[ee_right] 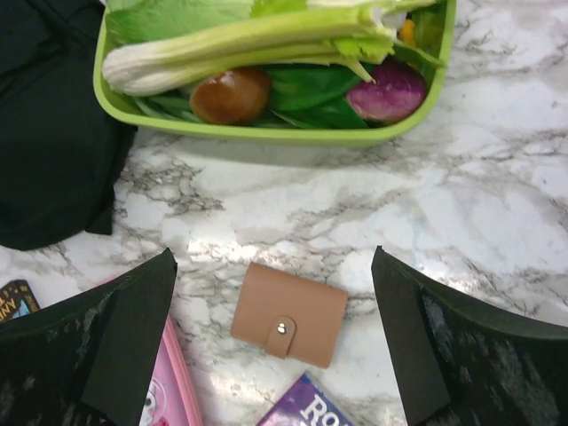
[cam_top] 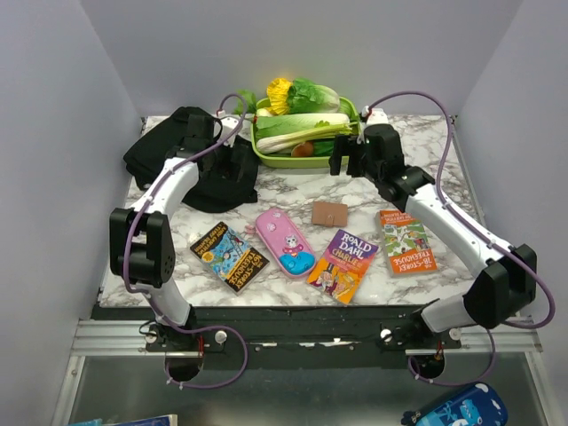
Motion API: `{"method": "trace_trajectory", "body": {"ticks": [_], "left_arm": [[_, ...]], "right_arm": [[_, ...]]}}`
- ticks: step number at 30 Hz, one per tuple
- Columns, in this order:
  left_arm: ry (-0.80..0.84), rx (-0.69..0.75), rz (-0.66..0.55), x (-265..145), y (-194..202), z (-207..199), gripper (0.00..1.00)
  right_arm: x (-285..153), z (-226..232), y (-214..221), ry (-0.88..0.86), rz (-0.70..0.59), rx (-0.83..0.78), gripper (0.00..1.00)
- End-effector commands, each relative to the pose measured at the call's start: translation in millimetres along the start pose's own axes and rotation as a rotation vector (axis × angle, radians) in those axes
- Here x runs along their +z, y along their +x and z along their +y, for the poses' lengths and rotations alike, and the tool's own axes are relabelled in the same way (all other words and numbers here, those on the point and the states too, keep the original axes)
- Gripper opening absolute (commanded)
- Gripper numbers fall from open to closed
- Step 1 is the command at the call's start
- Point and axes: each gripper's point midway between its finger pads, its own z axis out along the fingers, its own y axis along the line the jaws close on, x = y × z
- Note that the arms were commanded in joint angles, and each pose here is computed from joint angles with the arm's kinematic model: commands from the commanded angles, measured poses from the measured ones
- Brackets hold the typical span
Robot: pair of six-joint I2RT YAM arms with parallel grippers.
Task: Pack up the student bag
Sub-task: Move the student bag to the center of the board.
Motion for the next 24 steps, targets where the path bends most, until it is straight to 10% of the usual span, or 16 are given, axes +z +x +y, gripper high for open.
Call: {"method": "trace_trajectory", "body": {"ticks": [1, 24], "left_arm": [[-0.011, 0.108, 0.017, 13, 11, -8, 0.99], [-0.154, 0.213, 0.185, 76, 75, 8, 0.95]], "right_arm": [[-19, -9, -4, 0.018, -0.052, 0.007, 1.00], [-37, -17, 23, 0.017, -0.004, 0.015, 1.00]]}}
